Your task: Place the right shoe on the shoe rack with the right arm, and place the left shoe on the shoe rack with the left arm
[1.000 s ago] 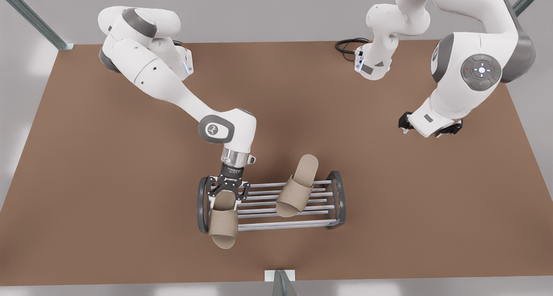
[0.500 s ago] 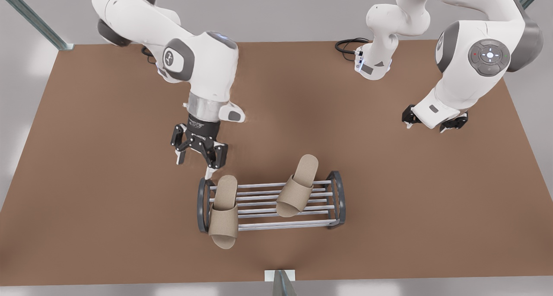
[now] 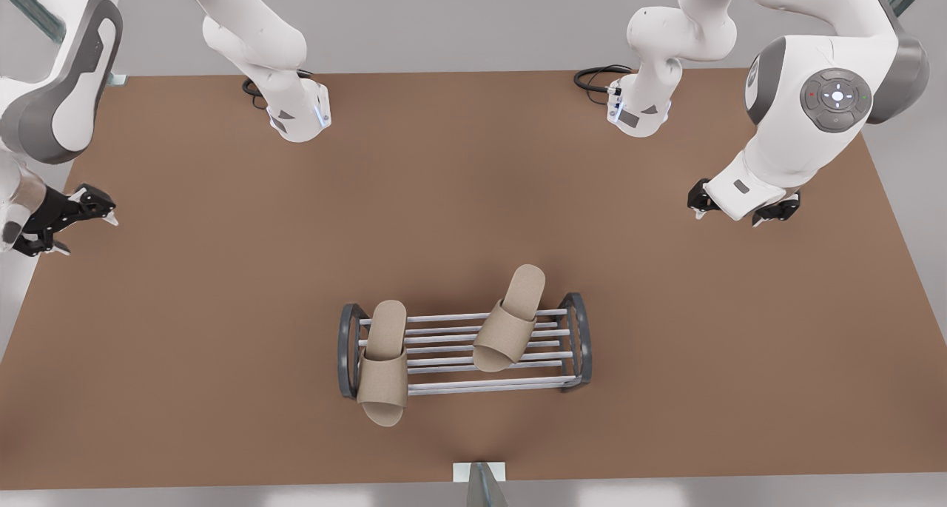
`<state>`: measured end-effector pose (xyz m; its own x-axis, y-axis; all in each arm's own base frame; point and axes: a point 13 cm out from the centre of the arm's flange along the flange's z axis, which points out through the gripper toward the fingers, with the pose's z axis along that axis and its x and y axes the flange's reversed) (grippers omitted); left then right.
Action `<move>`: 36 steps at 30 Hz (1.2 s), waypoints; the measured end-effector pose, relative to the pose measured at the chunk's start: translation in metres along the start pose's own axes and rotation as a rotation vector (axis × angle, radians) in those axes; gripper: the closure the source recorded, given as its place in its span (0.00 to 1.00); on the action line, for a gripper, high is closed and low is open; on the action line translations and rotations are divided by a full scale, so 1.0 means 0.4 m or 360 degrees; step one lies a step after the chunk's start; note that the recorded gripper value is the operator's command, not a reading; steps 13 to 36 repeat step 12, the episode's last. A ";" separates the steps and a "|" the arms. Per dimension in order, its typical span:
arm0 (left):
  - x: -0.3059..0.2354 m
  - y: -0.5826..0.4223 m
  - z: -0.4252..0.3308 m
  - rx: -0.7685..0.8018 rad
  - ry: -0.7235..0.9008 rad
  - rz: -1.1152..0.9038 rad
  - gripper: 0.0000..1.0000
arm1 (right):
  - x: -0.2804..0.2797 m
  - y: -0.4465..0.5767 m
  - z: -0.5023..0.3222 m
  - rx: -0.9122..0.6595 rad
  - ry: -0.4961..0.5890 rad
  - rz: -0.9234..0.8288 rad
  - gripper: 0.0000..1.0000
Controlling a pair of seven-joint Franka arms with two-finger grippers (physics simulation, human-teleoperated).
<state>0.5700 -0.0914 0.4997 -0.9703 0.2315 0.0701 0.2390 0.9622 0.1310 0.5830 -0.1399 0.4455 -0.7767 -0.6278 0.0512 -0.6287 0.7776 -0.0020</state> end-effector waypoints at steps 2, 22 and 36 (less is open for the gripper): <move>0.000 0.000 0.001 0.0000 0.0002 0.0000 0.00 | -0.300 0.084 0.012 0.0009 -0.0029 -0.0094 0.00; -0.001 0.001 0.002 0.0000 0.0002 0.0002 0.00 | -0.393 0.086 0.115 -0.0059 0.0042 0.0512 0.00; -0.001 0.001 0.002 0.0000 0.0002 0.0002 0.00 | -0.393 0.086 0.115 -0.0059 0.0042 0.0512 0.00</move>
